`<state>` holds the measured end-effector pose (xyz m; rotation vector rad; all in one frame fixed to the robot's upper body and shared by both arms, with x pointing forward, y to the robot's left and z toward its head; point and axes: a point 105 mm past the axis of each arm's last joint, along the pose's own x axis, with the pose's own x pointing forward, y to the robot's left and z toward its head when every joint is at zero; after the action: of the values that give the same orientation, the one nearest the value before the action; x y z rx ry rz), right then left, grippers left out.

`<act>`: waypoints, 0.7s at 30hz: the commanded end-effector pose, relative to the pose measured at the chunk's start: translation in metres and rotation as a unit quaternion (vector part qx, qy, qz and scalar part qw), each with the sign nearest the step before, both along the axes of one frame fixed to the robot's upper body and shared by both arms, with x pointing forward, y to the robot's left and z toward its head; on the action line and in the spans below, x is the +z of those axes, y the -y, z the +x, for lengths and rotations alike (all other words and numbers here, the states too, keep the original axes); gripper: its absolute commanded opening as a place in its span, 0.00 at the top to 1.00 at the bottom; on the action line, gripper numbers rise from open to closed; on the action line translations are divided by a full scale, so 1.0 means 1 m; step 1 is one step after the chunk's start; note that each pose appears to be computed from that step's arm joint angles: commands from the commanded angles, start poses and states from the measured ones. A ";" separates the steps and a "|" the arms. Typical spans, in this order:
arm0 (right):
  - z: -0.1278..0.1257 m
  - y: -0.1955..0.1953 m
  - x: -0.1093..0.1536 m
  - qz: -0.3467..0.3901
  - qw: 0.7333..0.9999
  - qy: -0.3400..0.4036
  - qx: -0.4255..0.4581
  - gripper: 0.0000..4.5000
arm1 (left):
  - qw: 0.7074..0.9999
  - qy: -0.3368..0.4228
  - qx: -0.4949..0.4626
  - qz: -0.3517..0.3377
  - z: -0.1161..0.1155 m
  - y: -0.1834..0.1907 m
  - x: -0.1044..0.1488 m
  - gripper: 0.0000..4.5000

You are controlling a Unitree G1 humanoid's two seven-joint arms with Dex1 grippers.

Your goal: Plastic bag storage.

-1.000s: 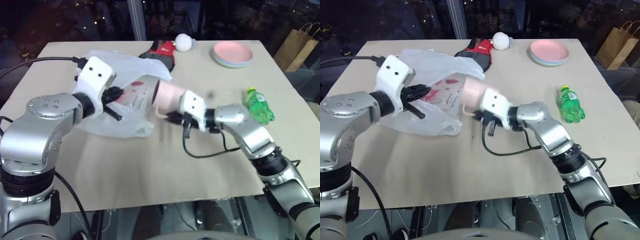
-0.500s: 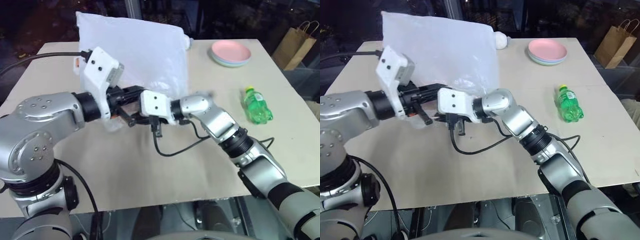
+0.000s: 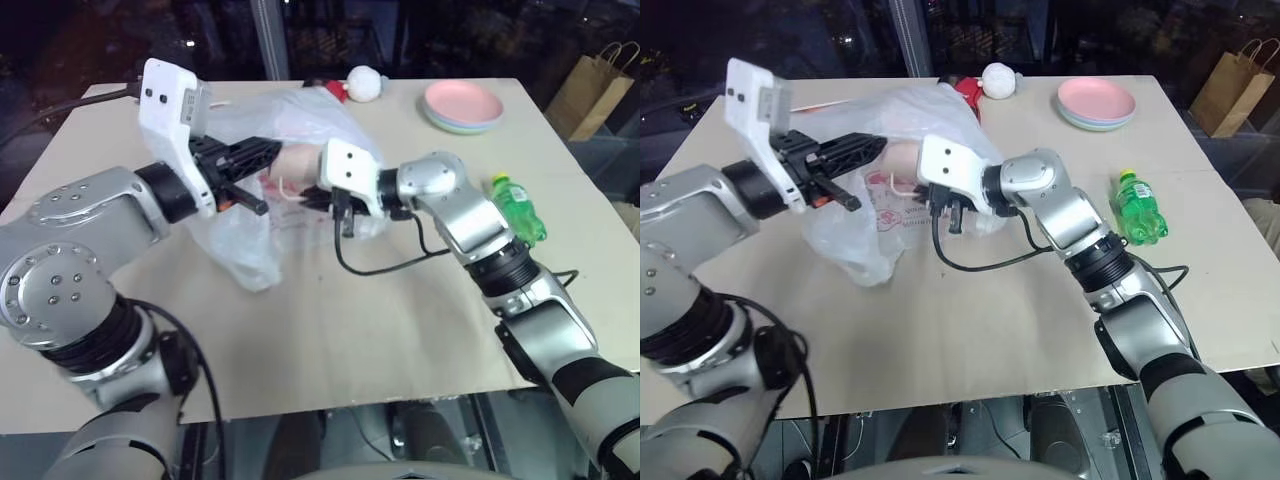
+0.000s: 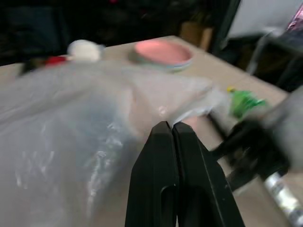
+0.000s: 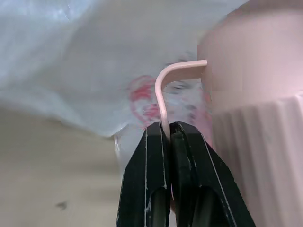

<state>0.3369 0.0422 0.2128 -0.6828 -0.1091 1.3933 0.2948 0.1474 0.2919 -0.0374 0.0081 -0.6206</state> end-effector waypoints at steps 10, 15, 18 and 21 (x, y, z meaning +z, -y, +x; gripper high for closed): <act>-0.002 -0.009 0.019 0.026 0.999 0.039 0.006 0.06 | 0.982 -0.042 0.122 -0.138 0.020 -0.037 -0.005 1.00; 0.003 0.011 0.031 0.041 0.996 0.082 -0.012 0.03 | 0.970 -0.060 0.163 -0.170 0.029 -0.045 -0.004 1.00; -0.016 0.029 0.031 0.041 0.998 0.051 0.024 0.03 | 0.961 -0.062 0.181 -0.199 0.034 -0.048 0.001 1.00; -0.028 0.056 0.040 0.059 0.998 0.006 0.018 0.03 | 0.952 -0.069 0.194 -0.228 0.038 -0.051 0.003 1.00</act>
<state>0.3206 -0.0054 0.2293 -0.6270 -0.1506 1.3925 0.3338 0.1924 0.2885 -0.5077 0.0169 -0.2413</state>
